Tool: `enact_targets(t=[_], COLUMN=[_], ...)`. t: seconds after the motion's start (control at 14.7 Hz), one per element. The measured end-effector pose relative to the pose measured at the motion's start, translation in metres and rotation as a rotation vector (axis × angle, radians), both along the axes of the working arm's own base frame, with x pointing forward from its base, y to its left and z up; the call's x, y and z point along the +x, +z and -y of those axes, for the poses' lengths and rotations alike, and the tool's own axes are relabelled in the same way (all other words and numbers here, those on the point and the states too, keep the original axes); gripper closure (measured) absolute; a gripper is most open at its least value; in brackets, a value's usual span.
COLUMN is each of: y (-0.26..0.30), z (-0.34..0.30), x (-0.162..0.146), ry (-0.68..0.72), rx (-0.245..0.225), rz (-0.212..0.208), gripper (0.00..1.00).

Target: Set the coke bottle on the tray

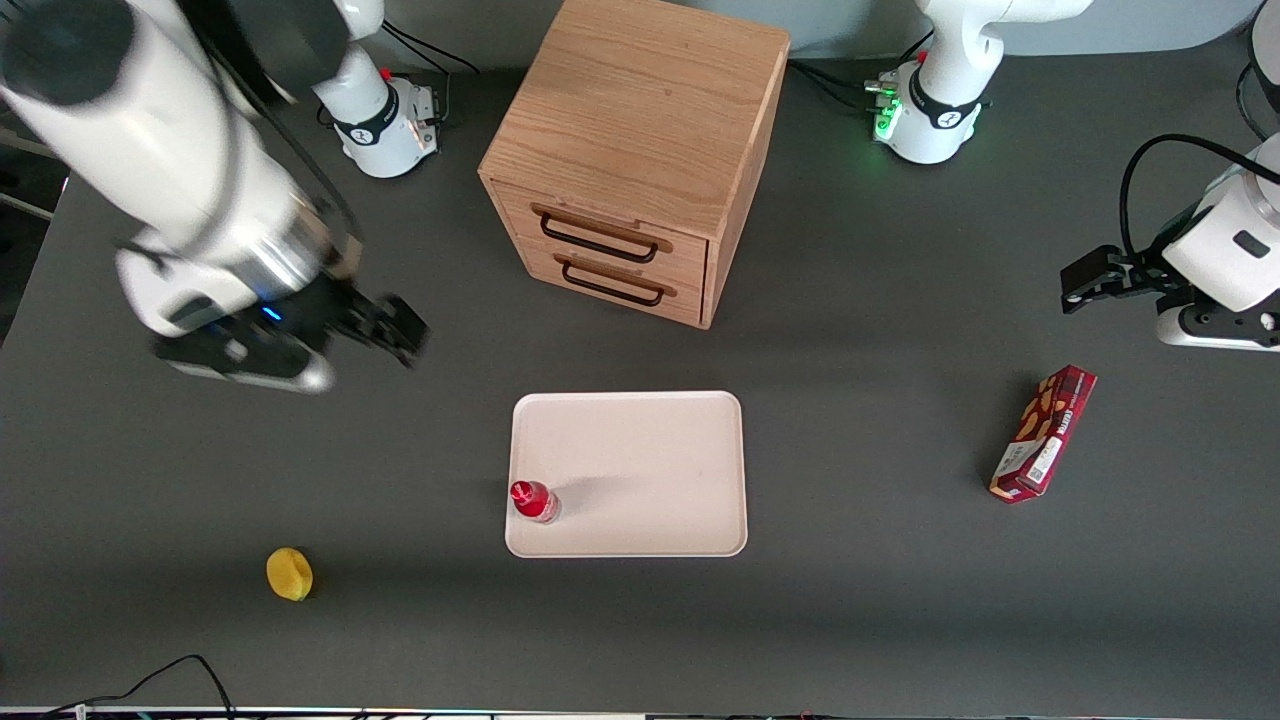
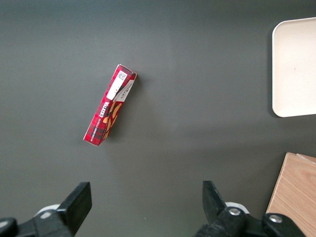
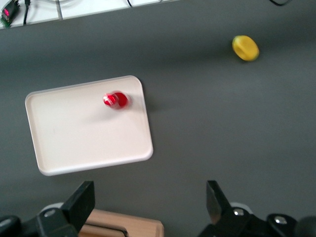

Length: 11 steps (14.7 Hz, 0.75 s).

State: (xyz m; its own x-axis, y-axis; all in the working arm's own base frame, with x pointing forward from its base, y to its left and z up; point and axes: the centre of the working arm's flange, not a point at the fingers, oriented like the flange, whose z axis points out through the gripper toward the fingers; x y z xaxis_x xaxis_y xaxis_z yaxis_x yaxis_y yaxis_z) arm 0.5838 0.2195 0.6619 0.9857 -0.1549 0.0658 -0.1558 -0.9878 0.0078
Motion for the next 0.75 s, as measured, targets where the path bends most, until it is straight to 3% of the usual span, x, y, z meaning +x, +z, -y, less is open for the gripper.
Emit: enact_targets(t=[0.14, 0.34, 0.54, 0.75], y=[0.028, 0.013, -0.028, -0.032], z=[0.062, 0.135, 0.144, 0.138], x=[-0.028, -0.071, -0.104, -0.119], ry=[0.039, 0.046, 0.039, 0.052], rx=[0.018, 0.008, -0.008, -0.01], rz=[-0.018, -0.05, -0.059, -0.051], gripper=[0.0, 0.0, 0.0, 0.0])
